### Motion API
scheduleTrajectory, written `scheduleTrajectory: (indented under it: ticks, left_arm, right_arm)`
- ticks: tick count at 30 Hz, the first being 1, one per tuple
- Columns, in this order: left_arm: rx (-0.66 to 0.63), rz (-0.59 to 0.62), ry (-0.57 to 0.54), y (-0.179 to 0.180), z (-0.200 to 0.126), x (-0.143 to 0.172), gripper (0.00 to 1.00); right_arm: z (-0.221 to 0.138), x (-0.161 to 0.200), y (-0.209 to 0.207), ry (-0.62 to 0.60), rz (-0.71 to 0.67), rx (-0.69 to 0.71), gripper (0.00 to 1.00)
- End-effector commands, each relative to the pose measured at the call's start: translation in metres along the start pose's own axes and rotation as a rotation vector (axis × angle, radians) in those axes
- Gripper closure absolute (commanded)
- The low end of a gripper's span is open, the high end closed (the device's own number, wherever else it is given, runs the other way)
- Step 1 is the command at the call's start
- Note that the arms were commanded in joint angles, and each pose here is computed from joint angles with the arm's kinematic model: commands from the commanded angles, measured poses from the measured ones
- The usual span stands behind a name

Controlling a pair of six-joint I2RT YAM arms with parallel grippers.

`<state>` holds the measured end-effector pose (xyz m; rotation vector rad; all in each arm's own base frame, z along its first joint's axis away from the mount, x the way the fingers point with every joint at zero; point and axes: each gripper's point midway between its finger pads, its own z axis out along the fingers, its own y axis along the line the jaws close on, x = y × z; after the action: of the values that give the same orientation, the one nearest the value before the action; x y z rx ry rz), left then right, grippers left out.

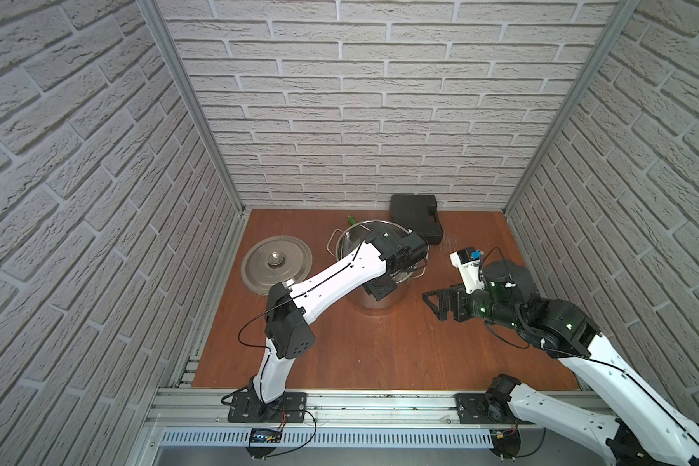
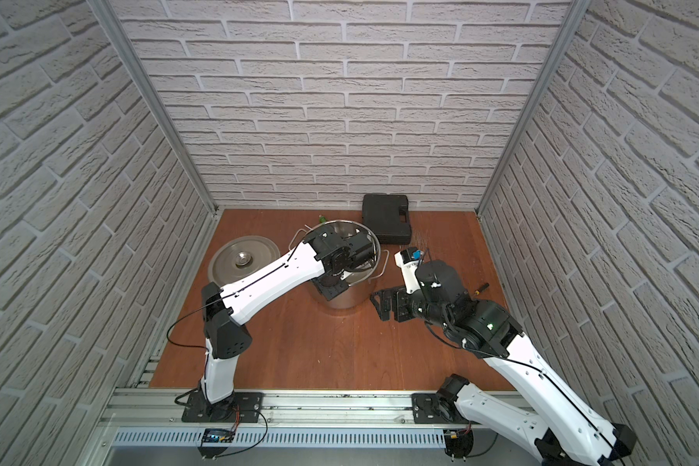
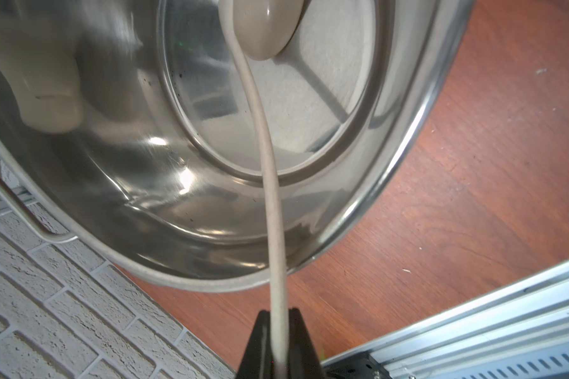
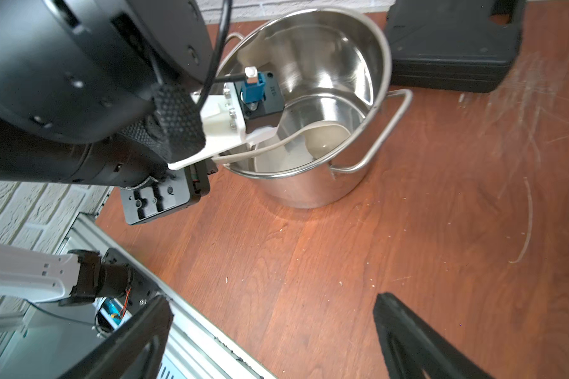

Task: Stir the soup with a spoon
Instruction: Stir the soup in the pan with a stick.

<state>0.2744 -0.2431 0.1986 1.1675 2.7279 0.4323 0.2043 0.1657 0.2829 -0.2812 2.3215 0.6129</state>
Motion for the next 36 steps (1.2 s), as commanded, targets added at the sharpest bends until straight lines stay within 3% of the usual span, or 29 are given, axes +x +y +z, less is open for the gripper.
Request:
scheduleTrajectory:
  ticks: [1,10,14,19,27,36]
  left_arm:
    - [0.008,-0.058,-0.03,0.008,-0.018,0.02,1.0]
    - [-0.125,-0.095,0.086,0.058,-0.013,0.065,1.0]
    - [-0.15,-0.1,0.084,0.074,-0.013,0.058,1.0]
    - [-0.143,-0.104,0.027,0.078,-0.016,0.027,1.0]
    - [-0.059,-0.062,-0.059,0.045,-0.017,-0.02,1.0]
    - [-0.063,-0.004,-0.025,0.006,-0.023,0.001,1.0]
  right_arm:
    - [0.003,-0.005,0.027,-0.013,-0.066,-0.147,0.0]
    - [0.008,-0.002,0.025,-0.015,-0.043,-0.147,0.0]
    - [0.006,-0.004,0.024,-0.029,-0.031,-0.139,0.0]
    - [0.0,-0.006,0.019,-0.053,-0.021,-0.118,0.0]
    - [-0.009,-0.002,0.009,-0.074,-0.005,-0.073,0.0]
    - [-0.004,-0.002,0.01,-0.065,-0.003,-0.081,0.0]
